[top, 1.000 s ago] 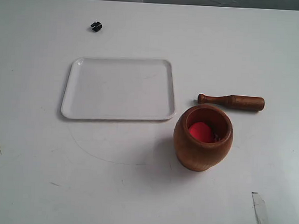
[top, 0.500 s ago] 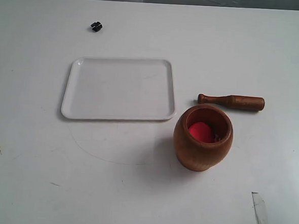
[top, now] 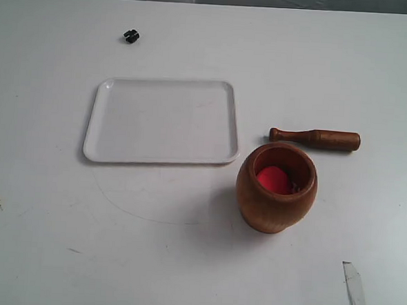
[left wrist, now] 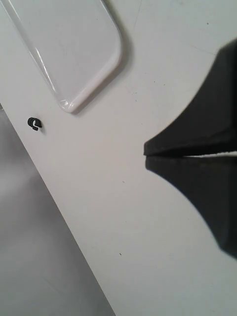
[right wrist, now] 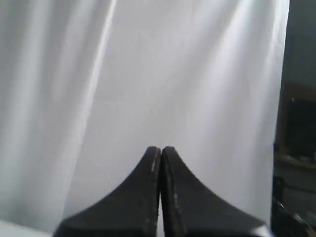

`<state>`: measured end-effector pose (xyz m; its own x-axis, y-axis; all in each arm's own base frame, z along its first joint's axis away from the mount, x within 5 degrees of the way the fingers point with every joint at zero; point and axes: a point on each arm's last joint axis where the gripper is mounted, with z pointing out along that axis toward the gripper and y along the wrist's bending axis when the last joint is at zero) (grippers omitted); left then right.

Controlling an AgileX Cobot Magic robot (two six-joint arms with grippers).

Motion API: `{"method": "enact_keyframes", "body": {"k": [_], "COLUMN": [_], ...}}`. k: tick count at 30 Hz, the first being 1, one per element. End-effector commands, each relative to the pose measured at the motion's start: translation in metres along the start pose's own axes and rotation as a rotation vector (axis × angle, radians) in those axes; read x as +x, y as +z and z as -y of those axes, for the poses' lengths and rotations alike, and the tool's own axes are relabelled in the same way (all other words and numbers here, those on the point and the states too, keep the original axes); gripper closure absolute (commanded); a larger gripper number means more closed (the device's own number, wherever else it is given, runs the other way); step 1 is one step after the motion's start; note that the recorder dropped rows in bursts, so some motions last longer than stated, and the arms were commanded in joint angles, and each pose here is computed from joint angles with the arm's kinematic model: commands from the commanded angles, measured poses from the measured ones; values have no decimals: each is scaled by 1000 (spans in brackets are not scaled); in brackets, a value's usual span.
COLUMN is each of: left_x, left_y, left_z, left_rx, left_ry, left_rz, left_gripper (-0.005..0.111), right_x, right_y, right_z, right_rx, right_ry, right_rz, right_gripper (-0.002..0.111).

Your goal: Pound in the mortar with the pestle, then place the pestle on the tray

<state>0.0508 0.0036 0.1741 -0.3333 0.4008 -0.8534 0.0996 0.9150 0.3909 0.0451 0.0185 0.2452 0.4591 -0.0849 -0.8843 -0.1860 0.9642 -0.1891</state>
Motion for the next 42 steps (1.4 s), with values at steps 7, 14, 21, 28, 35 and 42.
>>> {"method": "enact_keyframes", "body": {"k": [7, 14, 21, 28, 35, 42], "left_x": [0, 0, 0, 0, 0, 0], "left_y": [0, 0, 0, 0, 0, 0], "left_z": [1, 1, 1, 1, 1, 1], "left_rx": [8, 8, 8, 8, 8, 8], "left_ry": [-12, -12, -12, -12, -12, -12], "left_rz": [7, 7, 7, 7, 7, 7], "left_gripper": [107, 107, 107, 107, 107, 107], "right_x": [-51, -91, -56, 17, 40, 62], "right_y": [-17, 34, 200, 271, 286, 296], "right_z": [5, 10, 37, 4, -59, -95], "right_rx": [-69, -91, -5, -106, -732, -926], "right_ry": [406, 210, 184, -350, -371, -559], "right_rz": [605, 548, -363, -1408, -1570, -1355], "right_gripper": [108, 108, 108, 108, 108, 108]}}
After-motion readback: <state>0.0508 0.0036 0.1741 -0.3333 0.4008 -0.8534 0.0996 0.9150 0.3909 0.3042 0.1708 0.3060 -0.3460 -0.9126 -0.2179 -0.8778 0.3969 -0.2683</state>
